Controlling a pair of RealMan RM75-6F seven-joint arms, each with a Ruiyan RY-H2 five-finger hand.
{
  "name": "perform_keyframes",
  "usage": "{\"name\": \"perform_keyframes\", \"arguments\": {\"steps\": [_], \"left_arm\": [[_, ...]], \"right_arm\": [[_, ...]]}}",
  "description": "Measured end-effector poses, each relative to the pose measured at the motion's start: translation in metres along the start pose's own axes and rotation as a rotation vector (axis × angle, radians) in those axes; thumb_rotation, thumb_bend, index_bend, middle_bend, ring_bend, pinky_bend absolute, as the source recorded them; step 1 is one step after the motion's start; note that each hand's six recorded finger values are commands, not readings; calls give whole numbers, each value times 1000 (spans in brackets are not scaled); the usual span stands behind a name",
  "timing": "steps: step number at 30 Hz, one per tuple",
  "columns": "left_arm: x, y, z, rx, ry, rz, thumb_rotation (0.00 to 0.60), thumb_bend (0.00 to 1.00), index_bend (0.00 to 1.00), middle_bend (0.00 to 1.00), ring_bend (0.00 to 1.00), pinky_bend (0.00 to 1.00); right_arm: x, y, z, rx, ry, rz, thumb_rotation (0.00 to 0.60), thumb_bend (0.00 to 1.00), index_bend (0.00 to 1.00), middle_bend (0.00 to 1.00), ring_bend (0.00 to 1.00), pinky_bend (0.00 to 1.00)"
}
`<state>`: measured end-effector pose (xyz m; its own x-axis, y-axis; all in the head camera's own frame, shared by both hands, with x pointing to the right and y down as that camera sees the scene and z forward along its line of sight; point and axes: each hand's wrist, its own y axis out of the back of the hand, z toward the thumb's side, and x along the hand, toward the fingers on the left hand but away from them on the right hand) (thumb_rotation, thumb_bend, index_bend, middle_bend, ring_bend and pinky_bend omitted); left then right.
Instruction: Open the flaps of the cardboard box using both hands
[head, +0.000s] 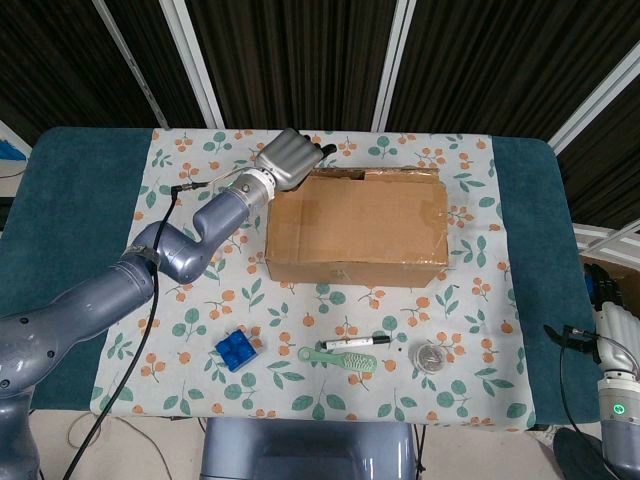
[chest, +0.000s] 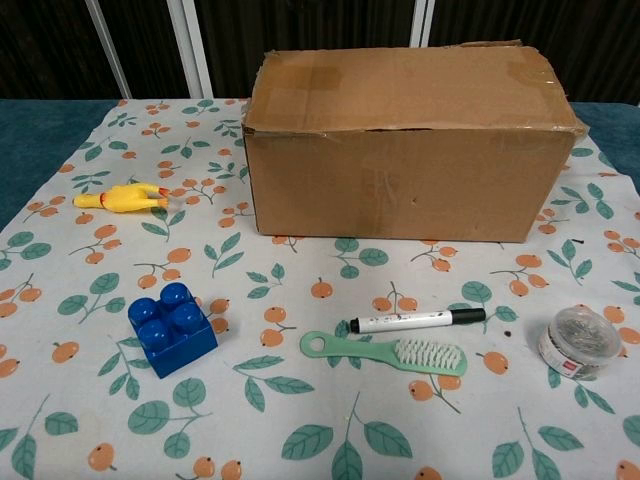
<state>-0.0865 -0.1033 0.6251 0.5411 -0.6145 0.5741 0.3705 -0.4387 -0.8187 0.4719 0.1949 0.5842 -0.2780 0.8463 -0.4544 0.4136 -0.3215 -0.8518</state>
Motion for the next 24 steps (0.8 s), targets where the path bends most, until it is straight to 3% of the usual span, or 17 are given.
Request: {"name": "perform_keyframes", "arguments": {"steps": [17,24], "left_arm": [[13,-15,17,16,6,-8,600,722,145,338,288,342],[18,-23,21,25,4,-45,600,722,145,340,288,346]], "right_arm": [[0,-1,0,-7,-5,7,600,220,0,0,0,209],[-1,-1,-1,-7,-8,4,600,220,0,0,0,209]]}}
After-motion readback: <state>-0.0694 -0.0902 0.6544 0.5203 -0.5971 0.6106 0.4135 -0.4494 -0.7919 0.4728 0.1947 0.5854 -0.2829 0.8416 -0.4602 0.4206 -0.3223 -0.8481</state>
